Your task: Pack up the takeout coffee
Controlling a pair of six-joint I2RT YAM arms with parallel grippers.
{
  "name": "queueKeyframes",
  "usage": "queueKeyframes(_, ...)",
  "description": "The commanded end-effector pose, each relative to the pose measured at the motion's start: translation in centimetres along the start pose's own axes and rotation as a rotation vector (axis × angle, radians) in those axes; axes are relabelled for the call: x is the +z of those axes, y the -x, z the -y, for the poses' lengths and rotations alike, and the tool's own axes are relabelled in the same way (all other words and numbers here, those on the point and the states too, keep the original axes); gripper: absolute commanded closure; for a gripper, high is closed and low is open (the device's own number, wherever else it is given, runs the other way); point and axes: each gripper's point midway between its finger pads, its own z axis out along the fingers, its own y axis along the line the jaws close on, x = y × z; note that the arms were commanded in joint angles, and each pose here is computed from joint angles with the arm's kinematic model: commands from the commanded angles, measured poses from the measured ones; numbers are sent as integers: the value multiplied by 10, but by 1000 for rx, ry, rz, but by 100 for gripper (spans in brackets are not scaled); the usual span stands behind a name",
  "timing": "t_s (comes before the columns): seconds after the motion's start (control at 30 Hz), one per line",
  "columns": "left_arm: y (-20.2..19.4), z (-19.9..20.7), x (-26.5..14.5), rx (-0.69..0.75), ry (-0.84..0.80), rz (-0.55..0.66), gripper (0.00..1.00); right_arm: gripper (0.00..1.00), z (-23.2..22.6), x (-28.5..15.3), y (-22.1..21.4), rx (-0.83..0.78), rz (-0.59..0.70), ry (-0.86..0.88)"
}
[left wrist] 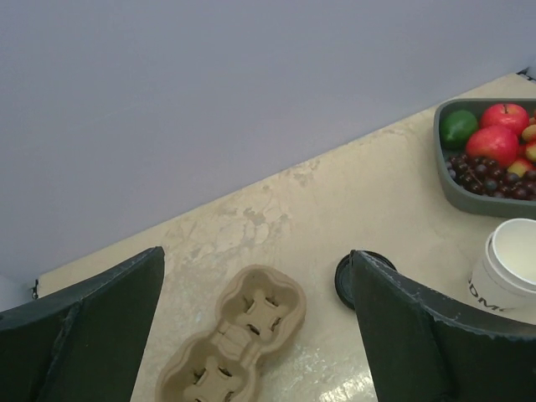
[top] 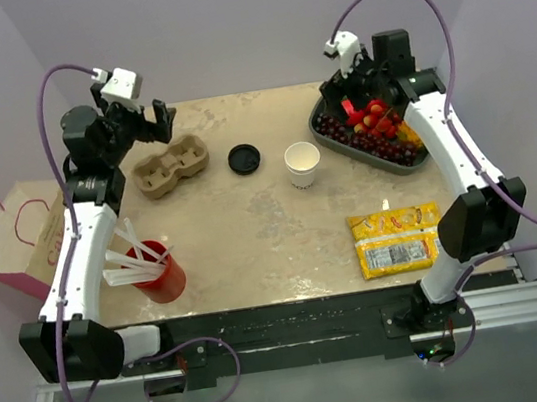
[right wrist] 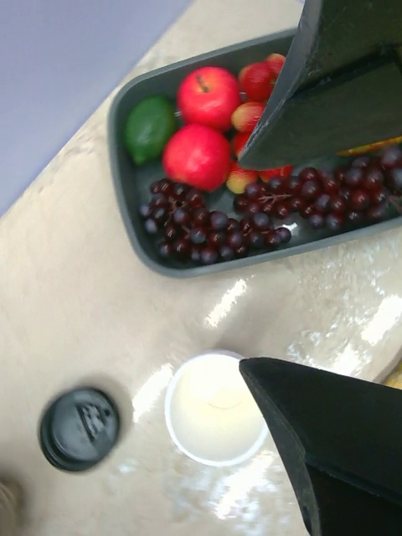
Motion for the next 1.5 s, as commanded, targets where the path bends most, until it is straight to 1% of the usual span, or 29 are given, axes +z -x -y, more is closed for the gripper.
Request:
queueKeyframes(0.0, 6, 19, -21, 31, -75, -4, 4, 8, -52, -21, 27, -340, 83, 244)
queueKeyframes(0.03, 0, 22, -23, 35, -89, -22, 5, 11, -61, -13, 22, -408, 66, 281)
queueKeyframes(0.07, -8, 24, -25, 27, -92, -37, 5, 20, -69, -13, 16, -435, 41, 317)
queueKeyframes(0.1, -10, 25, -28, 27, -90, -38, 5, 25, -74, -9, 11, -471, 24, 346)
queueKeyframes(0.13, -12, 26, -29, 21, -95, -37, 5, 30, -87, -3, -1, -545, -13, 408)
queueKeyframes(0.17, -19, 28, -30, 11, -101, -49, 5, 40, -92, 0, -3, -585, -23, 435)
queueKeyframes(0.2, -20, 31, -31, 9, -110, -47, 5, 45, -96, 4, -9, -618, -43, 466)
queueKeyframes(0.23, -21, 32, -32, 3, -113, -47, 5, 54, -105, 13, -29, -657, -101, 543)
queueKeyframes(0.27, -28, 34, -33, -2, -116, -58, 6, 56, -107, 14, -26, -684, -103, 565)
queueKeyframes(0.4, -37, 40, -38, -2, -128, -66, 6, 57, -116, 32, -51, -697, -178, 677)
queueKeyframes(0.43, -39, 41, -39, -5, -130, -69, 6, 56, -120, 31, -58, -726, -198, 719)
queueKeyframes(0.6, -47, 43, -43, -11, -134, -82, 6, 54, -127, 37, -83, -824, -281, 795)
queueKeyframes(0.9, -54, 38, -42, -37, -122, -82, 7, 53, -133, 37, -91, -834, -301, 825)
queueKeyframes(1.03, -53, 38, -41, -46, -126, -82, 7, 53, -131, 36, -73, -831, -261, 792)
queueKeyframes(1.13, -55, 38, -39, -55, -127, -83, 7, 53, -136, 28, -69, -809, -250, 806)
queueKeyframes(1.3, -57, 39, -38, -70, -131, -84, 7, 53, -141, 21, -77, -793, -271, 832)
queueKeyframes(1.47, -58, 40, -37, -76, -136, -86, 8, 55, -142, 26, -86, -769, -289, 831)
